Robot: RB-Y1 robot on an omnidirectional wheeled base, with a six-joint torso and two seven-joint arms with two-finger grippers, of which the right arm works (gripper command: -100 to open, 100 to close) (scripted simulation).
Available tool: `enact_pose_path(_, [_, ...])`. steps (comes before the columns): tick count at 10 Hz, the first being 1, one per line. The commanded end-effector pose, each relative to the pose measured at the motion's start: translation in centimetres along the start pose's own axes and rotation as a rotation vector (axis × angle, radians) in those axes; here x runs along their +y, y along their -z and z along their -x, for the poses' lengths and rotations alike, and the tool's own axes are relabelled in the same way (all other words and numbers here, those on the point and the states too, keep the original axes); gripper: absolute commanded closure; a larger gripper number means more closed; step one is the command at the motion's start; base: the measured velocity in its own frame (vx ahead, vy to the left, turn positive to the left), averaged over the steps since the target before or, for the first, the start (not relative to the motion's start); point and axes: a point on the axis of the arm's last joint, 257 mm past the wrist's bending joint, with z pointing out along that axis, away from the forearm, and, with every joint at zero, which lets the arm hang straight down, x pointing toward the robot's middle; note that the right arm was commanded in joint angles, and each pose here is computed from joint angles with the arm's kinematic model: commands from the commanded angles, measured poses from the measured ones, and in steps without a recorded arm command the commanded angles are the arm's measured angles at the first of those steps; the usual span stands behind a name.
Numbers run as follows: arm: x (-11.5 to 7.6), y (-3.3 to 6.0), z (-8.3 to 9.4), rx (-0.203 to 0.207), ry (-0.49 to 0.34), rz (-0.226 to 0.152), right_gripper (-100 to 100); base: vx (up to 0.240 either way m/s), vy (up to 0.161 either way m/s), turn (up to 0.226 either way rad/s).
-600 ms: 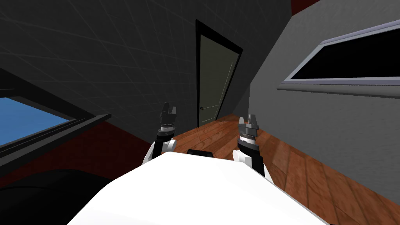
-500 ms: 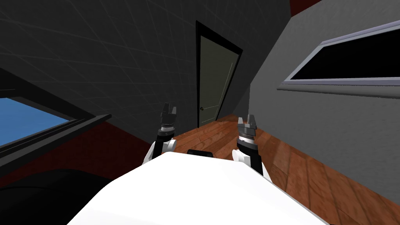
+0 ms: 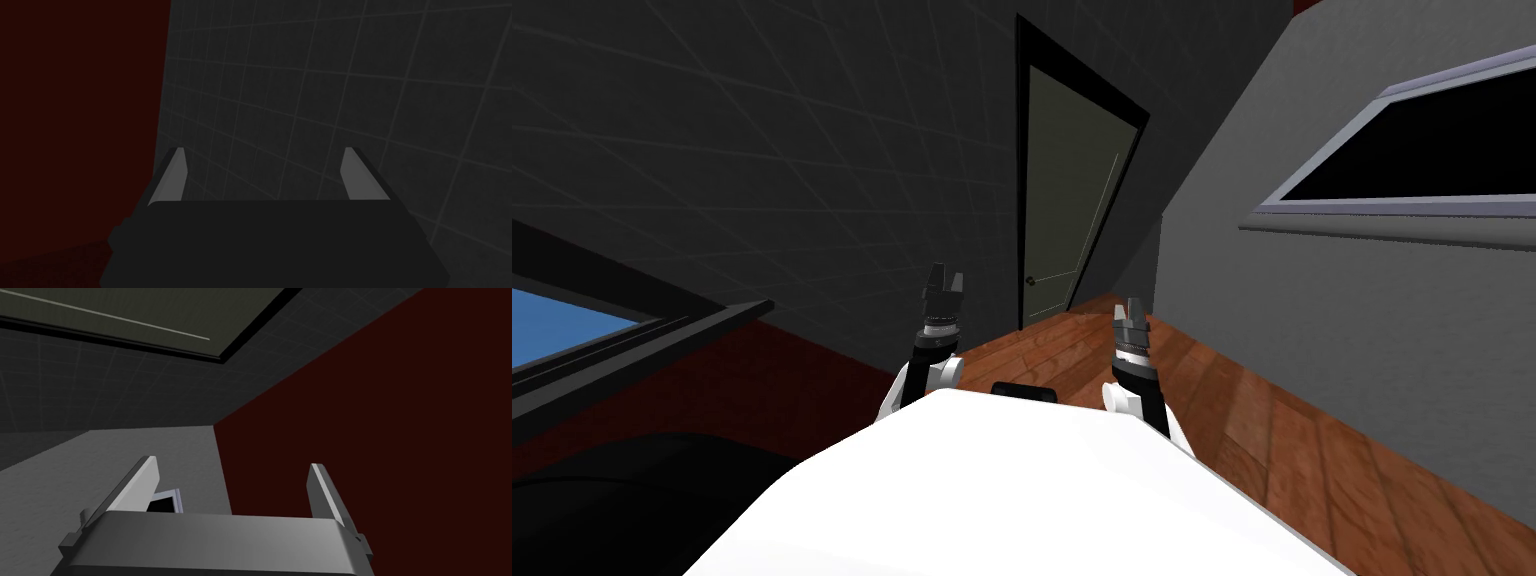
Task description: Pull the door open
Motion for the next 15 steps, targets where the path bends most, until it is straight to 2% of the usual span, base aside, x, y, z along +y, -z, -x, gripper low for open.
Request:
enact_pose_path(1, [-1.0, 0.12, -0.7, 0.017, 0.034, -0.009, -100, 0.089, 0.026, 0.014])
enact_pose_path(7, [-5.2, 1.4, -3.3, 0.098, 0.175, -0.043, -100, 0.098, 0.024, 0.018])
enact_pose_path(13, [-9.5, 3.21, -6.4, 0.203, 0.338, -0.06, -100, 0.101, 0.029, 0.021])
enact_pose_path(14, [-9.9, 3.42, -6.4, 0.206, 0.338, -0.068, -100, 0.063, 0.02, 0.005])
enact_pose_path(15, [-10.7, 3.83, -6.9, 0.227, 0.366, -0.071, -100, 0.052, 0.018, 0.012])
